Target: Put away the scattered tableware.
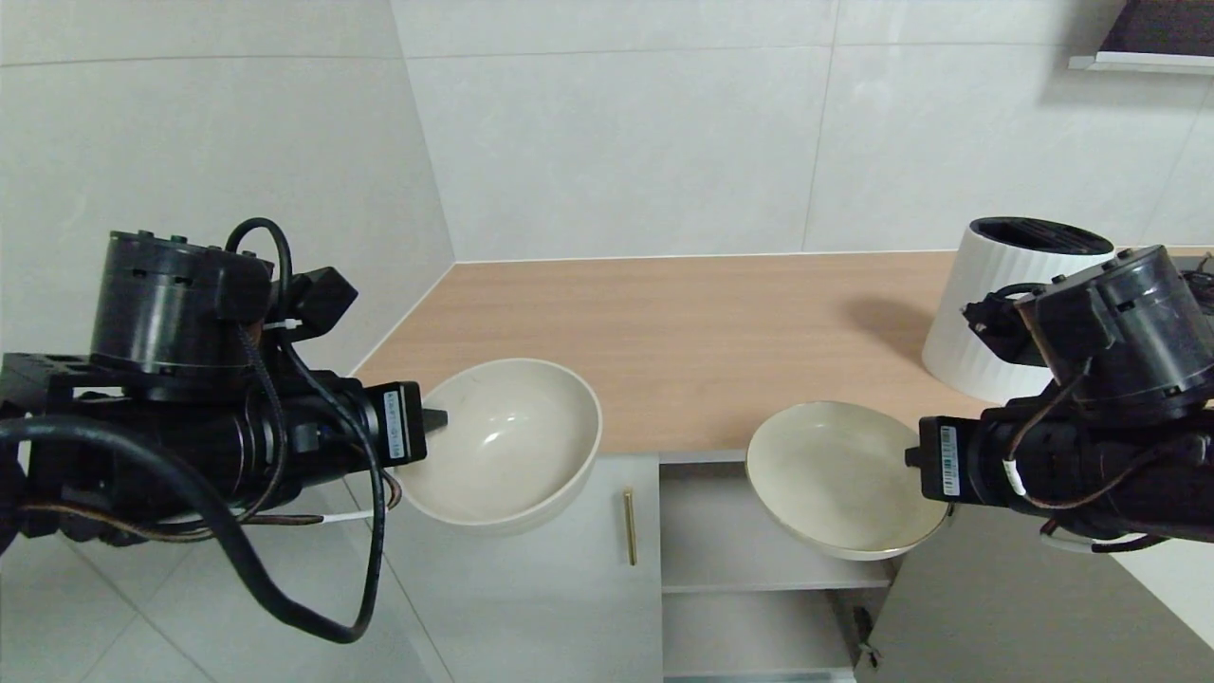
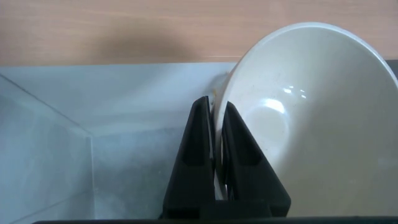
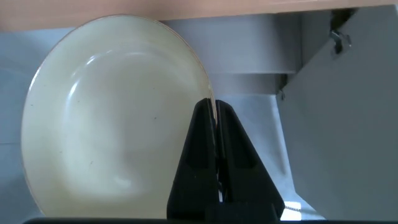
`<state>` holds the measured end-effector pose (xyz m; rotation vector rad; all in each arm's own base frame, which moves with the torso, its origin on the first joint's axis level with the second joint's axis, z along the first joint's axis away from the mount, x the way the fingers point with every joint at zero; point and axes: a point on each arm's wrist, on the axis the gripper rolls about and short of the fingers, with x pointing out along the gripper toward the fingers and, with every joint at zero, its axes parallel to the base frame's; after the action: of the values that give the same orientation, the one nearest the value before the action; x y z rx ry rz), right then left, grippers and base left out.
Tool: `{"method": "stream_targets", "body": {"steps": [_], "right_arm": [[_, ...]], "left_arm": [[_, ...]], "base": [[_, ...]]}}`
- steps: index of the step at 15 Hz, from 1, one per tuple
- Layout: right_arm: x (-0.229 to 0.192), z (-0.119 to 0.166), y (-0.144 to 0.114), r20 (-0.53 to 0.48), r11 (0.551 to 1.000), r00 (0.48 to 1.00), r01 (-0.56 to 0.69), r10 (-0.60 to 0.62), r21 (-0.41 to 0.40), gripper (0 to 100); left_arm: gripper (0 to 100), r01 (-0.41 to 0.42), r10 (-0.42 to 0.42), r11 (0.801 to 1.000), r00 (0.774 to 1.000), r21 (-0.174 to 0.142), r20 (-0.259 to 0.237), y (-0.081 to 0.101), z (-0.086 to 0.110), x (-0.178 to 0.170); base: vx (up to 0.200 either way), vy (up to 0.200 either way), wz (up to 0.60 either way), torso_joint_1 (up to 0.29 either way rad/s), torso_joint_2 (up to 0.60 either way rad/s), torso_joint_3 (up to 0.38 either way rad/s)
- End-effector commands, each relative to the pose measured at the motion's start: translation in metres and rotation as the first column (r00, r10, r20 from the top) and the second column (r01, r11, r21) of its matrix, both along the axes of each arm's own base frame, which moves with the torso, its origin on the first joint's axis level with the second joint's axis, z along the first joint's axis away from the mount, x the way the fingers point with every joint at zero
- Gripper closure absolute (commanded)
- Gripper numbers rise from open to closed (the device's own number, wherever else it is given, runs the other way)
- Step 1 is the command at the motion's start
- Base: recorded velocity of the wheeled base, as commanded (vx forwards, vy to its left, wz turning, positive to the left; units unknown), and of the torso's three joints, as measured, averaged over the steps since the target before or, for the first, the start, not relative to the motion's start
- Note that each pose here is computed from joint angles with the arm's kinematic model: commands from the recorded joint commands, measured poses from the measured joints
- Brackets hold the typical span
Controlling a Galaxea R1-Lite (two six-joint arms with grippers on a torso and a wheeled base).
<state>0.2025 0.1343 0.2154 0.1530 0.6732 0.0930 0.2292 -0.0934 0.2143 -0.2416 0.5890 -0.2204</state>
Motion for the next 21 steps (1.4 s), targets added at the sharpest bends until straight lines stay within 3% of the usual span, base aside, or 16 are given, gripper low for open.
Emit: {"method": "stream_targets", "body": {"steps": [1,7,21], "right_arm": [[0.0,-0.005,0.002,-0.015,1.0,1.0,-0.008,0.007,-0.014,100],[0.007,-0.021,0.008,-0.065,0.999,0.998,-0.005,0.002,-0.047,100],[0.015,-0.036,0.013,-0.114,0.997,0.994,-0.009,0.0,-0.081,100]], "left_arm": [[100,0.0,0.0,1.0,1.0,-0.001,0.001,0.0,0.0,-0.001],[100,0.001,0.0,1.0,1.0,0.012,-0.027,-0.002,-0.007,0.004],[100,0.0,0.001,1.0,0.999,0.022,-0.047,-0.003,-0.013,0.008]], "base": [[0.0,0.0,0.0,0.0,0.0,0.0],[0.0,0.0,0.0,-0.056,0.15,0.087],[0.0,0.0,0.0,-0.147,0.47,0.318]]}}
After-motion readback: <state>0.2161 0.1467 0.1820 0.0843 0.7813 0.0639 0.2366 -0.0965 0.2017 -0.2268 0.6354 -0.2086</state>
